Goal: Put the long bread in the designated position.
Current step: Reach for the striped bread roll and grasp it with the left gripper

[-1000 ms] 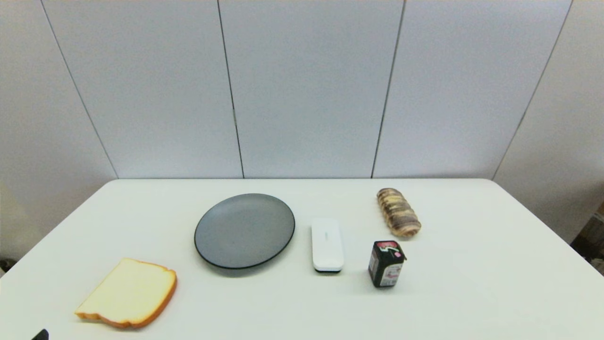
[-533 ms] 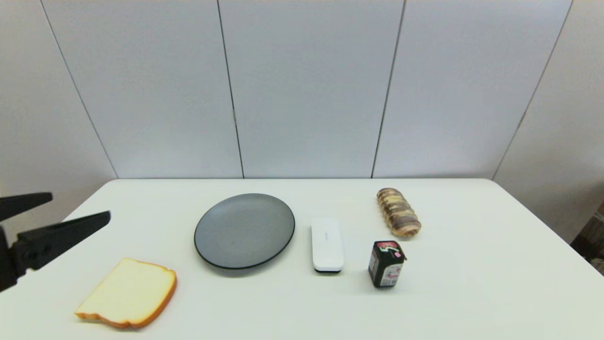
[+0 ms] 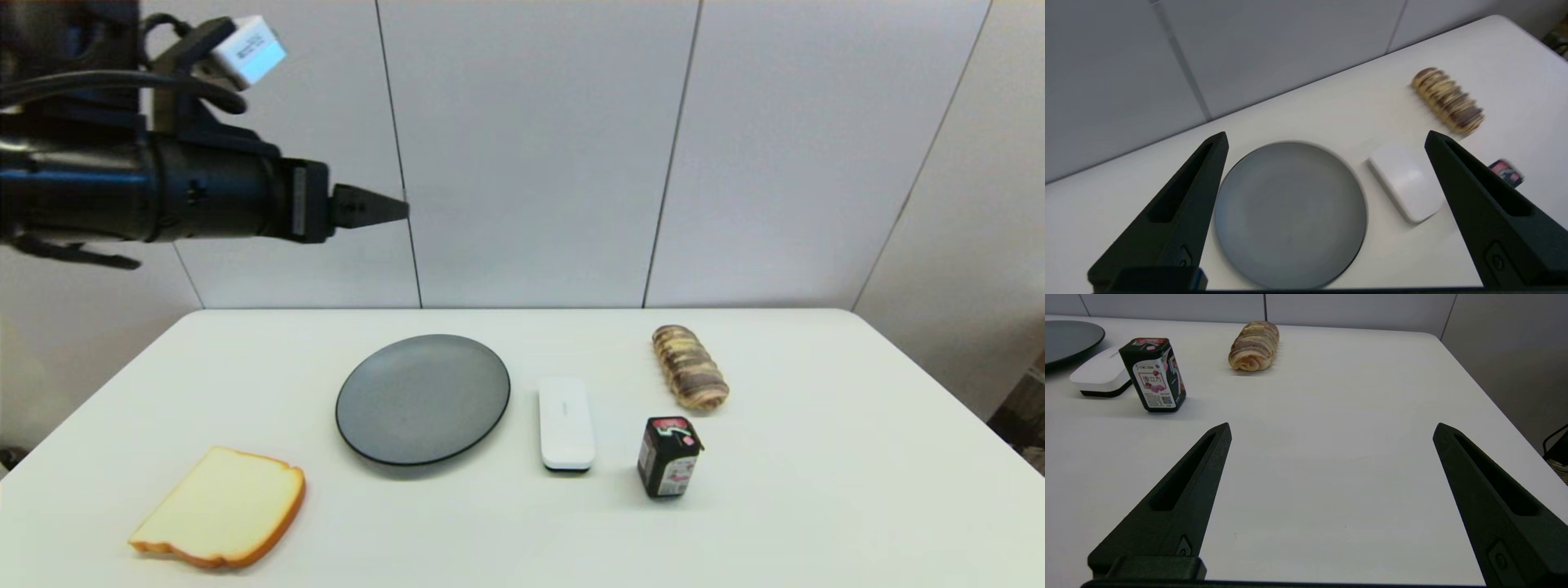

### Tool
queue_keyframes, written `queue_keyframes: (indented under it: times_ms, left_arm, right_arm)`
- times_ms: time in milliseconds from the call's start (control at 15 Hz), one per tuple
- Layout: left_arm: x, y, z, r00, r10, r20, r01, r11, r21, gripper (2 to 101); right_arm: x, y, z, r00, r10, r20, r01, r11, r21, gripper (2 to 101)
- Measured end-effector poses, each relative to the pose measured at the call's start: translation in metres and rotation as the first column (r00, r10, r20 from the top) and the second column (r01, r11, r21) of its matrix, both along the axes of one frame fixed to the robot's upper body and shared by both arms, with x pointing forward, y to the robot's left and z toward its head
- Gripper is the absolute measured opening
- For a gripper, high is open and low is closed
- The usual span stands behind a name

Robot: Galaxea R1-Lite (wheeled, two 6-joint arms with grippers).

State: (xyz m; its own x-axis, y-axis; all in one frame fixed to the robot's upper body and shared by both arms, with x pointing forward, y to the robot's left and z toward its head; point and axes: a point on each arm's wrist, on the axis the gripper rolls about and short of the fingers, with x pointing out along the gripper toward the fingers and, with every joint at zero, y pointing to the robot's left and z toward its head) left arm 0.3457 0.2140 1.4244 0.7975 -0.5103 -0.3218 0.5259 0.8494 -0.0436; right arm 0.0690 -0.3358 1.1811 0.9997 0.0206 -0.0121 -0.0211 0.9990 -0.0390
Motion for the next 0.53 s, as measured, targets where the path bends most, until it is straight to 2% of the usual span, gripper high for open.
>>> queue_keyframes:
  times_ms: [533]
  left_arm:
    - [0.068, -0.123, -0.030, 0.983, -0.164, -0.086, 0.155, 0.982, -0.104, 97.8]
  right_arm:
    - [0.000, 0.000, 0.000, 1.000, 0.000, 0.000, 0.000, 1.000, 0.000, 98.0]
